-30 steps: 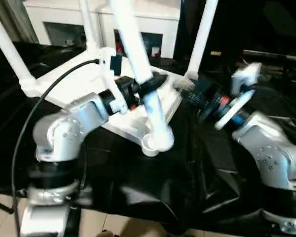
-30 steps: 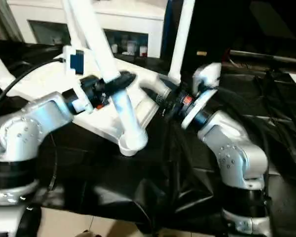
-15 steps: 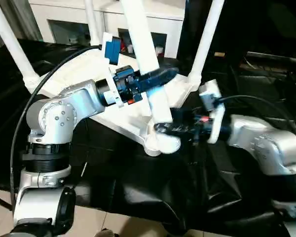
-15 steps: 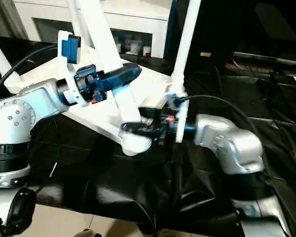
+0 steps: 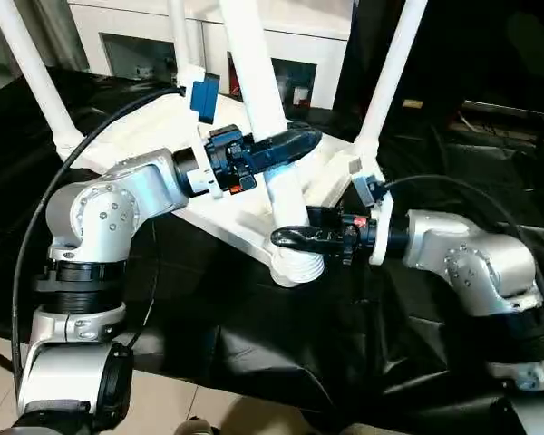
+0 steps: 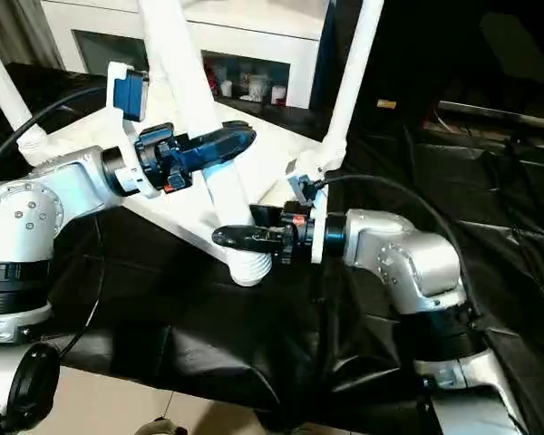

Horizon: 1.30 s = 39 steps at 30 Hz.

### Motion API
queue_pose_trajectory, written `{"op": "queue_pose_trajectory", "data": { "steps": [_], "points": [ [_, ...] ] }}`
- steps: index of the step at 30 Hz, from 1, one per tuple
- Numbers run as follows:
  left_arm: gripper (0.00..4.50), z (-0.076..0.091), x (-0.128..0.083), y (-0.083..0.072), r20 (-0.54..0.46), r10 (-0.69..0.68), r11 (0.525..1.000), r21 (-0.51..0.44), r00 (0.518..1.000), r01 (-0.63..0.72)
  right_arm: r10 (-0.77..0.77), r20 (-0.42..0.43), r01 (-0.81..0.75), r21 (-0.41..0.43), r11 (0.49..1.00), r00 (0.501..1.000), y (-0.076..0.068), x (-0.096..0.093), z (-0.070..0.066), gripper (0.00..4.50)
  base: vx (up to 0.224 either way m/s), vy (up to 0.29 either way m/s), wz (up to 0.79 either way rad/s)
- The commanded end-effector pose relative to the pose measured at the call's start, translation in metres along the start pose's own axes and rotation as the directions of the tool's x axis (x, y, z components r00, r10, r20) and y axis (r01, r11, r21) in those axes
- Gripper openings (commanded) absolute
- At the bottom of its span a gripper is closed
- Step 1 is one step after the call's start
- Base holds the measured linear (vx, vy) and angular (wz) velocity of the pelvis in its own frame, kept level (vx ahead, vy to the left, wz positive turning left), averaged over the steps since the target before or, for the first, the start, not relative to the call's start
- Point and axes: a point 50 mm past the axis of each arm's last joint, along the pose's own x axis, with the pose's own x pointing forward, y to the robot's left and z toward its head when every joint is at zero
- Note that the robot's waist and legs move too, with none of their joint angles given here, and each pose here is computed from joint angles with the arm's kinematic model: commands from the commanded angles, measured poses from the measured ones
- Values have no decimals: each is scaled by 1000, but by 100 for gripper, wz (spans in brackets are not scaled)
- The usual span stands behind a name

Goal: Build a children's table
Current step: Pick table leg

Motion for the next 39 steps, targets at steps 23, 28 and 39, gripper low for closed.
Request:
{"op": "queue_pose_trajectory", "data": {
  "steps": [23,28,39],
  "points": [
    [246,-20,21,23,105,531,846,0,841,-534,-557,205,592,-198,781,805,-19,41,1,190,0,0,0],
    [213,-16,16,26,141,578,814,-30,804,-580,-586,226,625,-196,756,779,-21,42,2,190,0,0,0],
    [193,-11,15,23,144,550,833,-15,823,-554,-572,283,630,-197,751,770,-22,40,11,260,0,0,0]
  ]
}}
